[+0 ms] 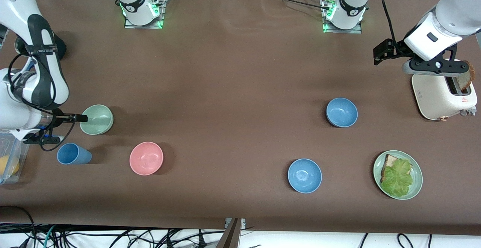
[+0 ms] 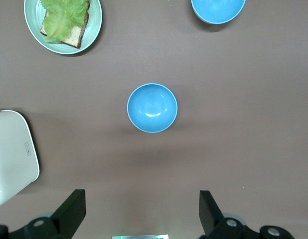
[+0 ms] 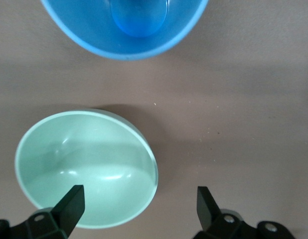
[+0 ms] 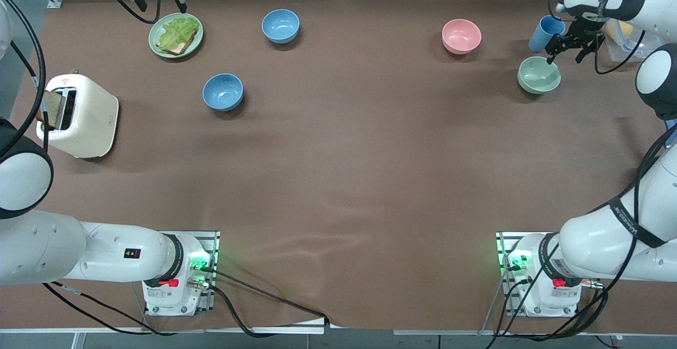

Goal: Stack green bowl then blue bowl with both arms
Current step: 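Move the right gripper down to the rim of the green bowl, then close the right gripper on the green bowl rim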

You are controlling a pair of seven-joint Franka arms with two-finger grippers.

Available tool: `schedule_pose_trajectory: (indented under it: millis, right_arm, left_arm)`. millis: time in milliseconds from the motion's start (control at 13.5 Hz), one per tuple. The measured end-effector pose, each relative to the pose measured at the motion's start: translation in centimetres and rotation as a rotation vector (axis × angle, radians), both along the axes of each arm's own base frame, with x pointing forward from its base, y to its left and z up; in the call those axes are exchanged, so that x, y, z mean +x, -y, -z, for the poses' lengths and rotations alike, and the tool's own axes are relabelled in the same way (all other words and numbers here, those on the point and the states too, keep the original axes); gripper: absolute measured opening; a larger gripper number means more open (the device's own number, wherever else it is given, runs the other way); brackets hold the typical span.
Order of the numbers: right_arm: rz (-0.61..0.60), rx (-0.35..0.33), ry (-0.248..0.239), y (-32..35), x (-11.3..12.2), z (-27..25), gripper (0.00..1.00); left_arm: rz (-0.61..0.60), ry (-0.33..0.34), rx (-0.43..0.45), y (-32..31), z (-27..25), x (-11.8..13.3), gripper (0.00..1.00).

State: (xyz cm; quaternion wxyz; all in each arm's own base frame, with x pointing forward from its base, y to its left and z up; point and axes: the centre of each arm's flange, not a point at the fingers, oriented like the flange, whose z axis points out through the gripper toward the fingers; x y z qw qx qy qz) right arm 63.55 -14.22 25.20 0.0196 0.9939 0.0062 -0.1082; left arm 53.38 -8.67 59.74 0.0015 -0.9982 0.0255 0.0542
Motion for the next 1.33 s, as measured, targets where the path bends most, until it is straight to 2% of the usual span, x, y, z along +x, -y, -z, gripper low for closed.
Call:
schedule_pose_trajectory:
  millis: [296, 667, 889, 963, 1333]
  right_arm:
    - [-0.002, 0.009, 0.019, 1.7, -1.2, 1.8, 1.00]
    - [-0.005, 0.040, 0.026, 2.5, -1.6, 2.7, 0.98]
    - [0.011, 0.059, 0.025, 2.4, -1.7, 3.6, 0.93]
    - [0.016, 0.064, 0.024, 2.3, -1.7, 3.7, 0.84]
    - [-0.021, 0.083, 0.024, 2.1, -1.7, 3.9, 0.26]
  left_arm:
    - [-0.001, 0.000, 0.000, 0.0, 0.0, 0.0, 1.00]
    - [-0.001, 0.000, 0.000, 0.0, 0.0, 0.0, 1.00]
    - [-0.001, 0.000, 0.000, 0.0, 0.0, 0.0, 1.00]
    - [-0.001, 0.000, 0.000, 0.0, 0.0, 0.0, 1.00]
    - [-0.001, 0.000, 0.000, 0.0, 0.0, 0.0, 1.00]
